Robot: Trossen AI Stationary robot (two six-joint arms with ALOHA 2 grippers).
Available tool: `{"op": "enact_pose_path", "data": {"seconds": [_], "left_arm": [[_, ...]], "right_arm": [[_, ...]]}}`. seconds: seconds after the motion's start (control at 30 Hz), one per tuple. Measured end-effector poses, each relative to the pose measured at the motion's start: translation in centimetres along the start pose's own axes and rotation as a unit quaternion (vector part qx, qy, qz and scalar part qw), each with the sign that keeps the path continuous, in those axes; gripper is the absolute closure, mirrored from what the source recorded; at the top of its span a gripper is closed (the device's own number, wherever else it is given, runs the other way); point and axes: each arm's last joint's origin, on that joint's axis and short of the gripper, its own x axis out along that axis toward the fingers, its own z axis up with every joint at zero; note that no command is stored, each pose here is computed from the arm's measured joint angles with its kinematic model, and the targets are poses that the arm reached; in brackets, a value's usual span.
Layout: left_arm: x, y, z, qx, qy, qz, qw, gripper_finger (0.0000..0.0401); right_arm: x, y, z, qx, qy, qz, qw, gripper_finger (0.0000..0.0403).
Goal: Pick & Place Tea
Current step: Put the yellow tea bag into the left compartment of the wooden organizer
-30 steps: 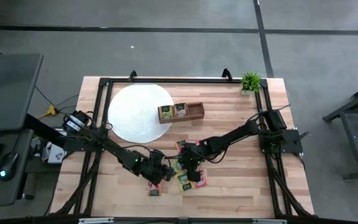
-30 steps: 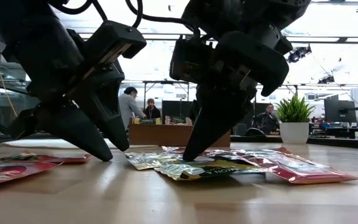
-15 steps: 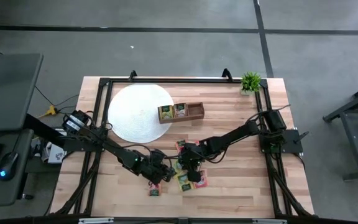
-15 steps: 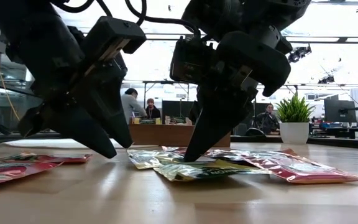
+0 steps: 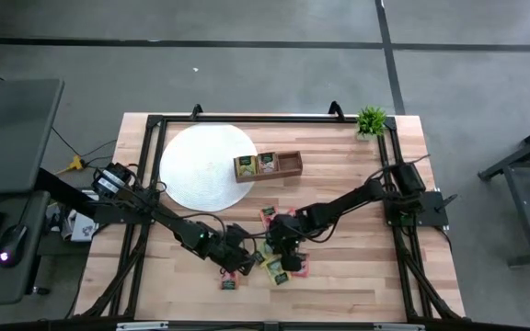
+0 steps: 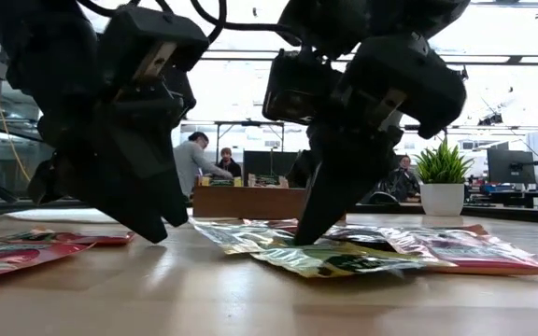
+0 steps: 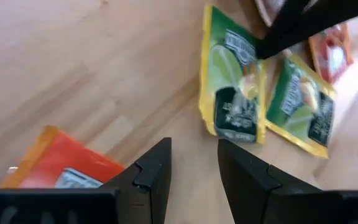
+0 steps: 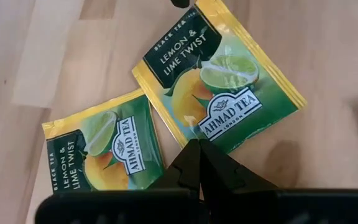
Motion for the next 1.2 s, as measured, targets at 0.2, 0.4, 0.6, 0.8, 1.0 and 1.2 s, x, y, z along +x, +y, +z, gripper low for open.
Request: {"op": "enact_pose_path", "data": {"seconds": [0.2,0.4,0.6,0.8,1.0,1.2], "left_arm": [[0.0,-0.6,0.2,0.01,-0.018,-0.028,0.999,0.0272],[0.0,-0.7,0.2,0.006,-0.021,-0.032,0.999,0.0272],[-0.1,-0.9,0.3,-0.001,-0.022,-0.043,0.999,0.0272],[0.0,-1.0,0.3,-0.02,-0.022,-0.051,0.998,0.0272],[0.0,-1.1,0.3,-0.022,-0.019,-0.055,0.998,0.0272],[0.1,-0.6,0.2,-0.012,-0.015,-0.027,0.999,0.0272]], "right_arm": [[0.1,0.7,-0.2,-0.013,0.001,0.004,1.0,0.0403],[0.1,0.7,-0.2,-0.014,0.0,0.003,1.0,0.0403],[0.2,0.8,0.2,-0.013,-0.021,0.007,1.0,0.0403],[0.2,0.8,0.3,-0.012,-0.026,0.004,1.0,0.0403],[0.2,0.5,0.4,-0.006,-0.03,0.002,1.0,0.0403],[0.1,0.0,0.6,0.002,-0.033,0.0,0.999,0.0403]]}}
